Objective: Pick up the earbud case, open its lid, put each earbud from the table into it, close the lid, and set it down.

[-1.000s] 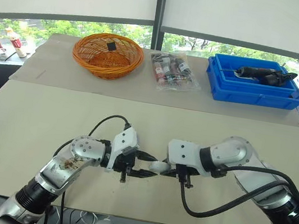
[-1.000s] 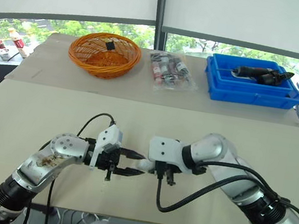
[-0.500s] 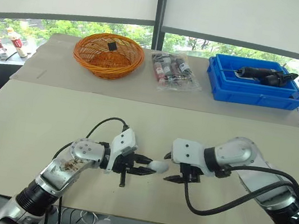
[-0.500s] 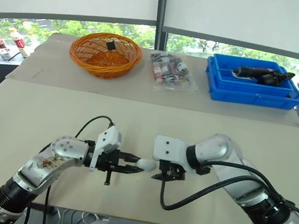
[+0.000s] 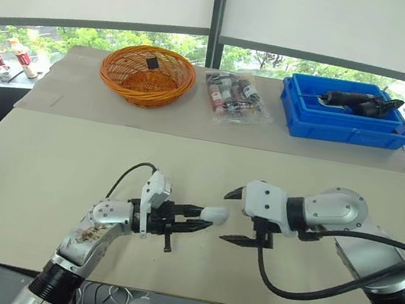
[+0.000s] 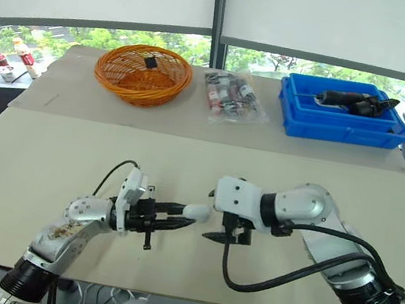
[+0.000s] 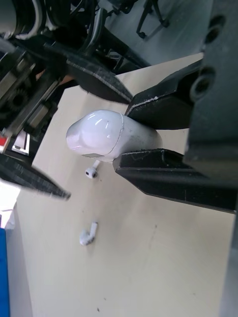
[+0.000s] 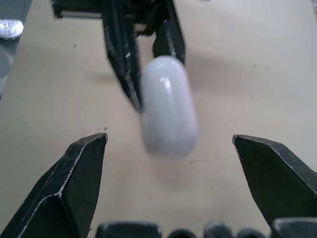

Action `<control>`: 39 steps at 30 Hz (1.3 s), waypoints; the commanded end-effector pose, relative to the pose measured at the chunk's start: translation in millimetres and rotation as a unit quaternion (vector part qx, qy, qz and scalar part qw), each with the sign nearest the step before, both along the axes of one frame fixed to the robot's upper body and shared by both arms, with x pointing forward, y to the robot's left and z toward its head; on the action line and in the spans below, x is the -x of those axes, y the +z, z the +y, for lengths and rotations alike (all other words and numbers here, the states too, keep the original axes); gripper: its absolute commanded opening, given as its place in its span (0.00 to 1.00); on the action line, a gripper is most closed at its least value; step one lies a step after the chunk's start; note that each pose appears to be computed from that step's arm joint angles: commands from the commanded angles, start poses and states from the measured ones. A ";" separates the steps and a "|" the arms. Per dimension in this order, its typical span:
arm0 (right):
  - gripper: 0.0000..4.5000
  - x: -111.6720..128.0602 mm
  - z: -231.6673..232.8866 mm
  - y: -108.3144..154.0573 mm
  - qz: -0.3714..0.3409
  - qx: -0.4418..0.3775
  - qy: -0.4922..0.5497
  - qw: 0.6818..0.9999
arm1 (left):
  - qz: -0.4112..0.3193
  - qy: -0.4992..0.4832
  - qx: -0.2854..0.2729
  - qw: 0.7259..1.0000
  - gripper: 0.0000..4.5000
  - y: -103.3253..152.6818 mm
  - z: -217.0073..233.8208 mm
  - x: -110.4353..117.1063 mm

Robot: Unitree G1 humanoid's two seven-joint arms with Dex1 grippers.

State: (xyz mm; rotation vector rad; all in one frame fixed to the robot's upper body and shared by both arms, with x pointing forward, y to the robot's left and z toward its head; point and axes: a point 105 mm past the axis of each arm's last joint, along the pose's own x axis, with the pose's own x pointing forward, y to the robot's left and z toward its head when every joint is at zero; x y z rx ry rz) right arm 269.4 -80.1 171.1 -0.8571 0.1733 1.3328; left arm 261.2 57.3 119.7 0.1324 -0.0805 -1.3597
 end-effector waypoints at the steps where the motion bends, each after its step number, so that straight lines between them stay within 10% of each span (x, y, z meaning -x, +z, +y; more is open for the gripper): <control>1: 1.00 -6.3 1.3 11.0 -0.019 -0.017 -0.011 1.000 | -0.036 -0.030 -0.001 0.999 0.12 6.6 -7.8 10.0; 30: 1.00 -3.7 -37.7 46.3 -0.026 -0.107 -0.072 0.991 | -0.030 0.020 0.005 0.999 0.12 5.3 9.9 -3.1; 39: 1.00 20.2 -139.3 -0.8 -0.035 -0.161 -0.245 0.955 | -0.089 0.141 0.061 0.984 0.12 25.5 35.5 -24.0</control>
